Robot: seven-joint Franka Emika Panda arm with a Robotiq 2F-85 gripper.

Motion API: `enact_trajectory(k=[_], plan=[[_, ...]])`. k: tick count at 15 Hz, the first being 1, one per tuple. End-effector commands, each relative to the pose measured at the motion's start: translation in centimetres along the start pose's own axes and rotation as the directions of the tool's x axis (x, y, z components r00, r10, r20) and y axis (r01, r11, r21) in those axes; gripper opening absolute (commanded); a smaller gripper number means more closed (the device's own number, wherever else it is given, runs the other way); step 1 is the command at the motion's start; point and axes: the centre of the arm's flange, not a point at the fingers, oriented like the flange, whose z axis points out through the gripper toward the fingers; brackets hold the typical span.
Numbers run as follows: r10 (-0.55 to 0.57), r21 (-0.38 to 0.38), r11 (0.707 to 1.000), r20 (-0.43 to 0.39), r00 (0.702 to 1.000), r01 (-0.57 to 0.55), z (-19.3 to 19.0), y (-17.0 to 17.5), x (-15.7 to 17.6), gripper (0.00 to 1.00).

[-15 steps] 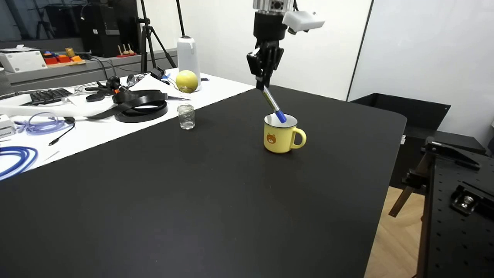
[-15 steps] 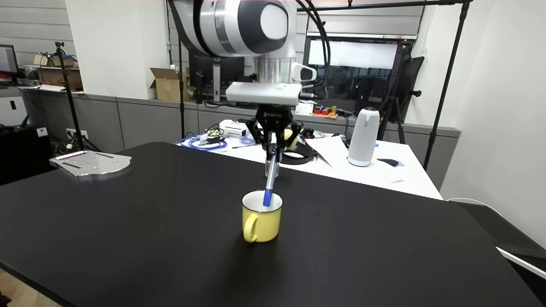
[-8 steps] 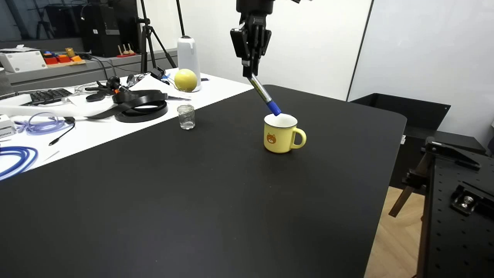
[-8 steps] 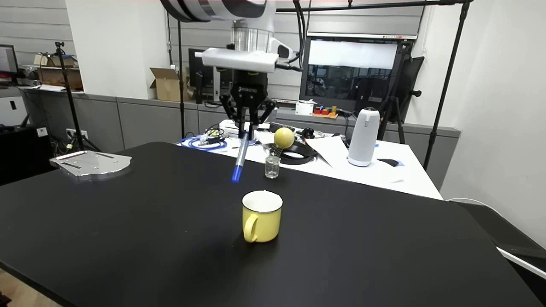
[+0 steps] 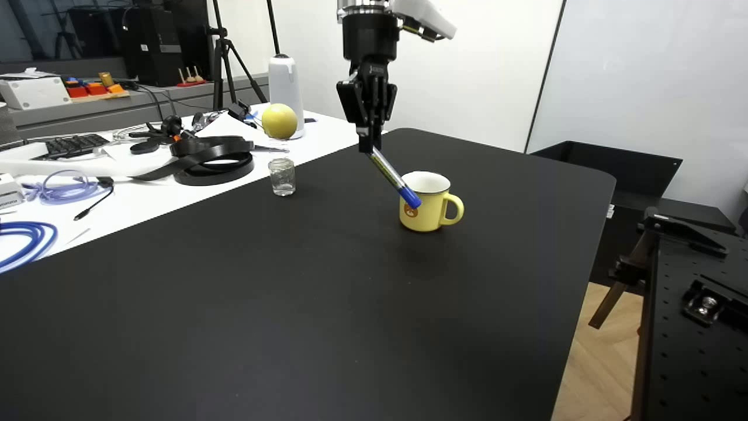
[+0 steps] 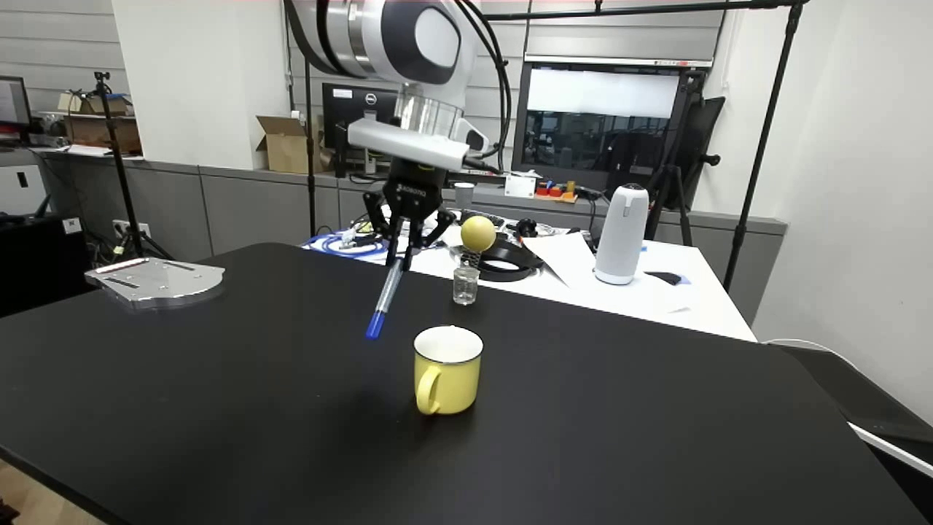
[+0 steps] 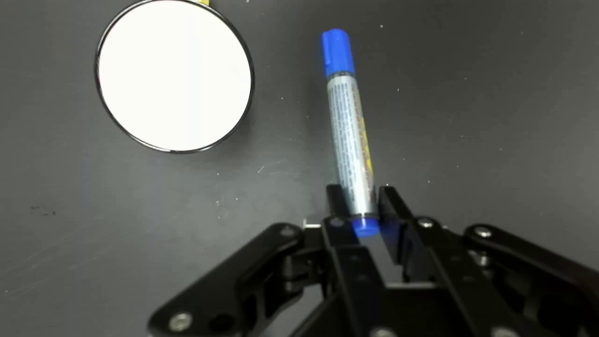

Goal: Take the marker out of the cup and put it on the table

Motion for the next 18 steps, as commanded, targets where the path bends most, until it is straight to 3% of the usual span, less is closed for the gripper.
enact_trajectory(k=[1,10,11,18], plan=[[0.011,0.028,1.000,0.027,1.000,-0.012,2.1,1.8,3.0,0.06],[0.003,0.127,0.991,0.202,0.979,-0.029,7.1,3.3,4.6,0.06],[-0.003,0.135,0.990,0.218,0.976,-0.027,7.4,3.1,4.7,0.43],[-0.046,0.179,0.984,0.271,0.962,-0.004,7.5,1.8,4.7,0.87]])
